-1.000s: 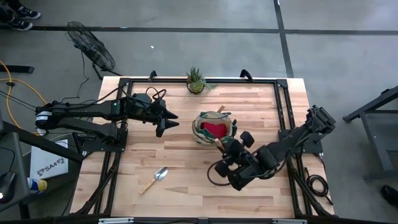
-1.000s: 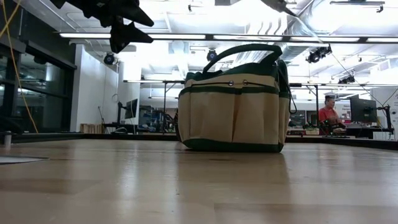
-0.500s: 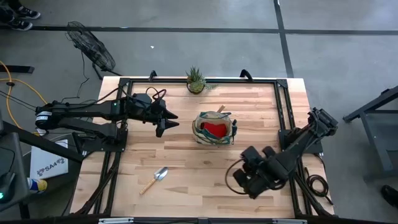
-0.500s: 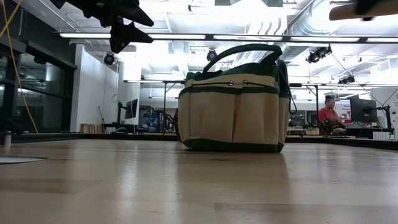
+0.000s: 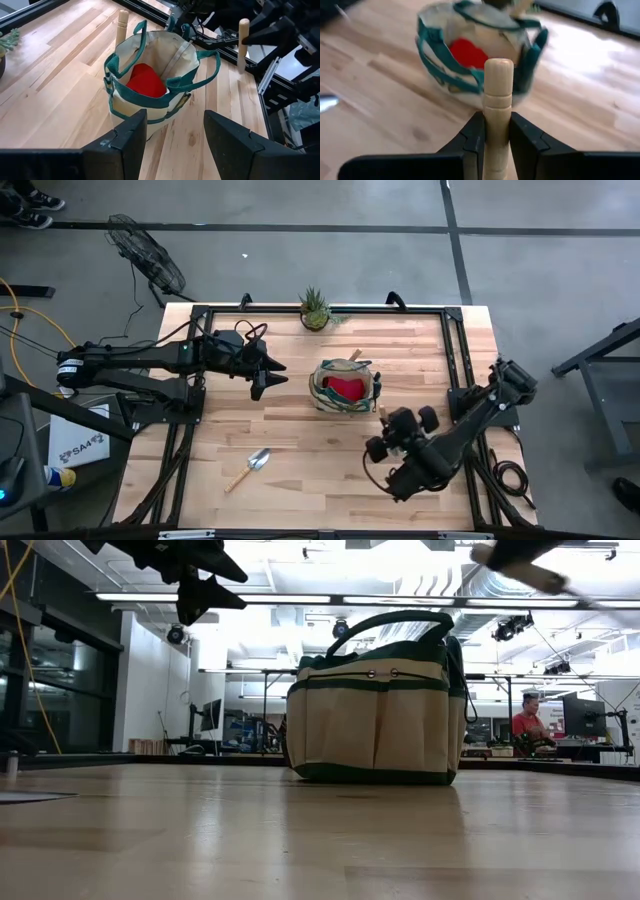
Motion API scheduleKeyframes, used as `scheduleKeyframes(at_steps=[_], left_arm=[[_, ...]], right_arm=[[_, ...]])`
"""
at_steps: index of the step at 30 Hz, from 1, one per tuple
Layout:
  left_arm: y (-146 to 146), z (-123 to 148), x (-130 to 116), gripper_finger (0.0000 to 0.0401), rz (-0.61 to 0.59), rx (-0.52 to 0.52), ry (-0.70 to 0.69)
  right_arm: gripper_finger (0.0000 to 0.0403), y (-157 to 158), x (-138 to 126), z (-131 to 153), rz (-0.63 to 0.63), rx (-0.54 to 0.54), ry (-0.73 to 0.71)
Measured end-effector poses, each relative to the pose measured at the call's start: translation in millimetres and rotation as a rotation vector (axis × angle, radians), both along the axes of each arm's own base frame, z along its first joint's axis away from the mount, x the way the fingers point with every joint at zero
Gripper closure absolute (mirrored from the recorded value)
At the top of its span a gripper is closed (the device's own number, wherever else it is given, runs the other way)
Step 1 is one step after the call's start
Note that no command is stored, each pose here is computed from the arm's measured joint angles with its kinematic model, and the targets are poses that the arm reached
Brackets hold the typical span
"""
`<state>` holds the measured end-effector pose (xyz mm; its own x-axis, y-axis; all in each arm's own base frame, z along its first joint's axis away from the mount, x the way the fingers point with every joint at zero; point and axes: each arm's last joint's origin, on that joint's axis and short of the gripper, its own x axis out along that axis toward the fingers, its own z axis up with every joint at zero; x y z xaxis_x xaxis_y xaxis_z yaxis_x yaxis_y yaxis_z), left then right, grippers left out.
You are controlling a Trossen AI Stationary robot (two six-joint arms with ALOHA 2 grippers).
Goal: Pick & Place Garden tools in Gardening bag
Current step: Put the right light brown trowel into the light brown gardening bag
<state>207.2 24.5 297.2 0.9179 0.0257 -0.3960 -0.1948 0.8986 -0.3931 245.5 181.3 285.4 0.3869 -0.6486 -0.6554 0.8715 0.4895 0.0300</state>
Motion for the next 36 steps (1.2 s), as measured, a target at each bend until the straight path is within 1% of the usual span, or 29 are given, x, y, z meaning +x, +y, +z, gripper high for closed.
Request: scheduleKeyframes(at_steps=[6,10,15,19,25,36], left_arm=[[0.2,-0.1,0.0,0.021,0.007,0.004,0.001],[0.2,-0.1,0.0,0.021,0.007,0.007,0.001],[0.3,-0.1,0.0,0.021,0.009,0.007,0.001],[0.3,-0.1,0.0,0.021,0.008,0.007,0.001],[0.3,-0.1,0.0,0.021,0.008,0.007,0.001],[0.2,-0.1,-0.1,0.021,0.007,0.009,0.002]], right_arm=[[0.0349,-4.1,21.3,-12.8,-0.015,-0.104,-0.093],[0.0349,-9.3,32.3,-10.8,-0.008,-0.165,-0.187],[0.0349,-18.7,48.1,-8.7,0.014,-0.255,-0.229],[0.0349,-27.9,62.8,-6.4,0.026,-0.325,-0.235],[0.0349,-42.5,80.9,-4.2,0.033,-0.367,-0.201],[0.0349,-61.9,90.1,-3.7,0.004,-0.399,-0.153]])
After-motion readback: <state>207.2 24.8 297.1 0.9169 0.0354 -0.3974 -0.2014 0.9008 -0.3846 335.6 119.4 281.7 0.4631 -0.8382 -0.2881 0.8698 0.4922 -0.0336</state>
